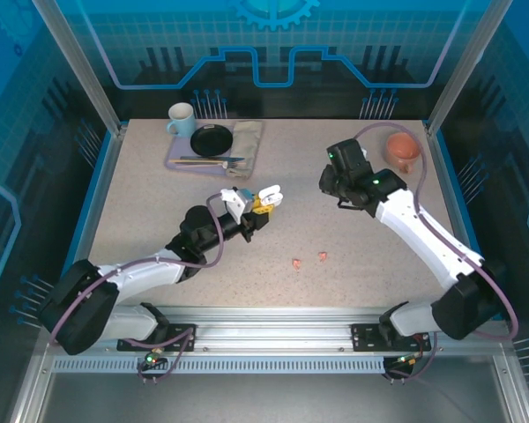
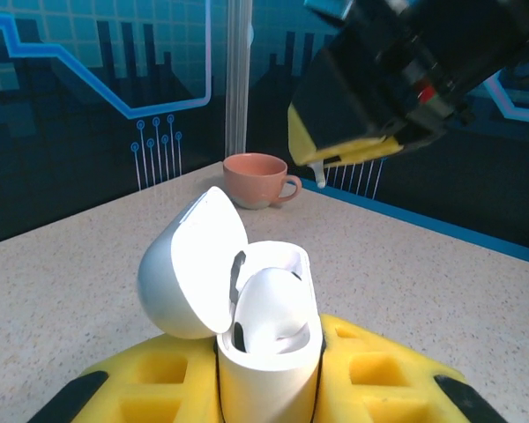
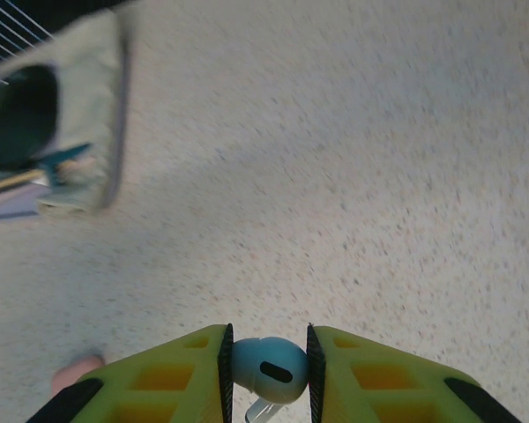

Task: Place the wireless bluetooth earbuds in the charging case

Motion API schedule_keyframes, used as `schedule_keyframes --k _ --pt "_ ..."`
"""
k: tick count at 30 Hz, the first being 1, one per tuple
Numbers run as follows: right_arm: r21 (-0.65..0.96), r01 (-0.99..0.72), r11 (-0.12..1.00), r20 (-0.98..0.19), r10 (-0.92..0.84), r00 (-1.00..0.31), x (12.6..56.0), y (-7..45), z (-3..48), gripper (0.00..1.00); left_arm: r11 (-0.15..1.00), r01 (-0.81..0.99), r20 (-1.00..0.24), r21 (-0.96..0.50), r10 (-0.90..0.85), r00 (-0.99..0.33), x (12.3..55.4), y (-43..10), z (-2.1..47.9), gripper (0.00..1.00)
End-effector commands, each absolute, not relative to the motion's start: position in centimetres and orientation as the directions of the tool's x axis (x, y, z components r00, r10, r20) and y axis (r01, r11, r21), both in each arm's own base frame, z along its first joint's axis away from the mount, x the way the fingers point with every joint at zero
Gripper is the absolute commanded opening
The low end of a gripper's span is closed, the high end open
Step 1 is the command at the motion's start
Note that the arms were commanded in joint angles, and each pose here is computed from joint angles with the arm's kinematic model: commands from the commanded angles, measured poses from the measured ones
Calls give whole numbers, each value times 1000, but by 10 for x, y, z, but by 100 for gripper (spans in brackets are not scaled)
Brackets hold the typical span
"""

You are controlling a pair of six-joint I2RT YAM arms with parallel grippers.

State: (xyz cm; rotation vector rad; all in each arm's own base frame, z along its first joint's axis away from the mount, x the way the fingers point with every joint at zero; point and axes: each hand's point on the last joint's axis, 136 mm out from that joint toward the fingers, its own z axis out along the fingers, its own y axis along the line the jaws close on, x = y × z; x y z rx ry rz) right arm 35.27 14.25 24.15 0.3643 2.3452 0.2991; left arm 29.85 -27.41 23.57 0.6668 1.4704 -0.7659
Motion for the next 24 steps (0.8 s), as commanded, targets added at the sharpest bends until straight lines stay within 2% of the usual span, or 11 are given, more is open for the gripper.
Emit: schedule_keyframes --k 1,7,12,16,24 --pt "340 10 940 -749 277 -602 360 154 293 29 566 822 -993 -56 -115 11 302 -286 267 0" --pt "321 -232 918 -871 190 -453 350 182 349 28 540 839 -990 -66 -140 11 311 -298 275 0" --pt "282 -380 881 -926 146 -349 334 204 380 28 527 846 -986 -82 -166 8 318 -305 285 0" --pt "253 -440 862 -943 118 -310 324 218 388 28 516 852 -984 -84 -180 12 320 -312 294 0" --pt "222 -481 848 -946 67 -319 322 231 375 28 515 852 -979 -98 -204 11 323 -315 304 0"
